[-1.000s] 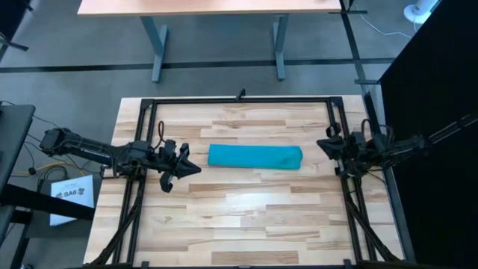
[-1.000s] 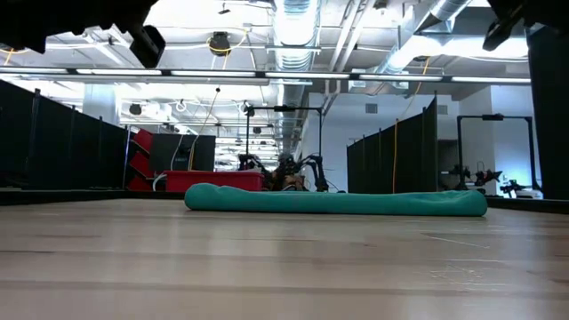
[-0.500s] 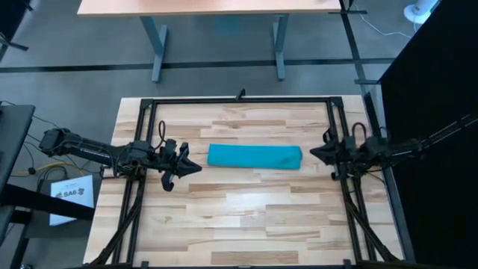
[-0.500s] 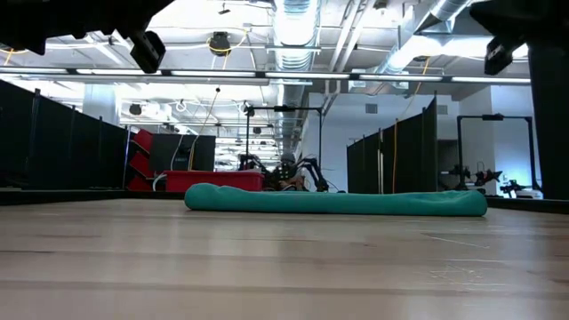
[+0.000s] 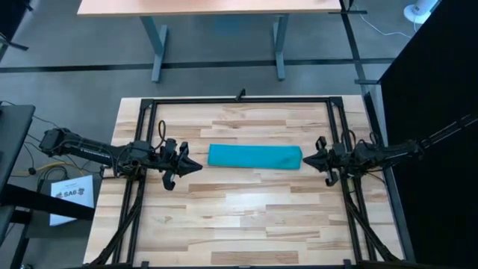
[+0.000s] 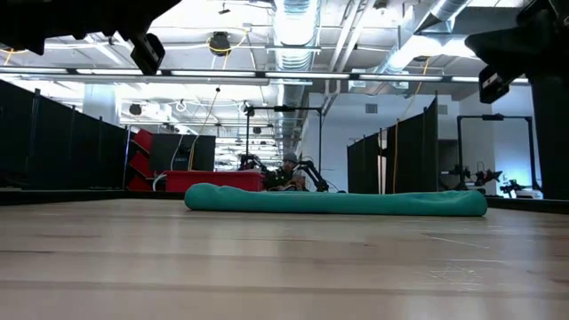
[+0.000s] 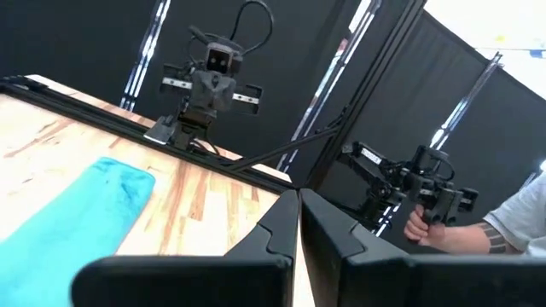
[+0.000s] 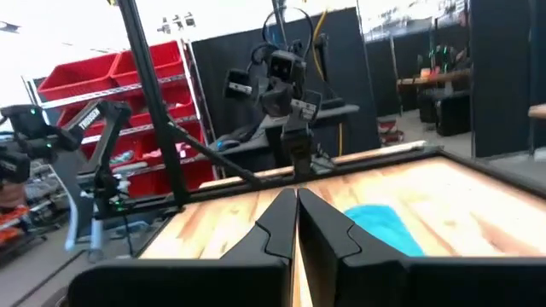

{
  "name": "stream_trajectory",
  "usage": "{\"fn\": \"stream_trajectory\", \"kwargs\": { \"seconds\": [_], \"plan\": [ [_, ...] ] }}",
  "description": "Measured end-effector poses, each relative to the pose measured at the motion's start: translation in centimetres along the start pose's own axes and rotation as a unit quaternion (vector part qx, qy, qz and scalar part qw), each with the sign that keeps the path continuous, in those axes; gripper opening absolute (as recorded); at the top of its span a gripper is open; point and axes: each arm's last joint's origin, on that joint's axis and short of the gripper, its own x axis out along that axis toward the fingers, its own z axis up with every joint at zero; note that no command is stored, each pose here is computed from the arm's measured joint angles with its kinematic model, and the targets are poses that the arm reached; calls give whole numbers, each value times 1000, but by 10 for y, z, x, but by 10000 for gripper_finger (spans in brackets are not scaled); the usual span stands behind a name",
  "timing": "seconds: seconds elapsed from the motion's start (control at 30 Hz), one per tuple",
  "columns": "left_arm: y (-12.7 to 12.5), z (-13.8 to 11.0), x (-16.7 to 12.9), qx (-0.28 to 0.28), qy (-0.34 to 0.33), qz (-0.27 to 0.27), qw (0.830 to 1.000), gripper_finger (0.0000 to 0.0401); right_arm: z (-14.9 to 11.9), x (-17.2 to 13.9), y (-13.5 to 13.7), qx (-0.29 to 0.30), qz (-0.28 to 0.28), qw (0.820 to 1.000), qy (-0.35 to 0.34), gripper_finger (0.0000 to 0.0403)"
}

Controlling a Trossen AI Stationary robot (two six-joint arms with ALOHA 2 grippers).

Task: Roll towel
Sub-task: Return to Home Position

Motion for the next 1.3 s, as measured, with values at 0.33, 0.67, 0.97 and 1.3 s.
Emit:
{"fn": "stream_trajectory", "kwargs": {
  "seconds": [0.33, 0.67, 0.97, 1.3],
  "plan": [
    [3, -4, 0, 38, 14, 28, 999, 0, -7, 0, -16, -9, -78, 996, 50, 1],
    [14, -4, -1, 117, 26, 76, 990, 0, -7, 0, -20, -28, -94, 994, 54, 1],
    [37, -26, -20, 139, -16, 82, 987, 0, -8, 0, -20, -28, -93, 994, 55, 1],
    [43, -45, -42, 128, -14, 70, 989, 0, -8, 0, -20, -29, -93, 994, 56, 1]
  ]
}}
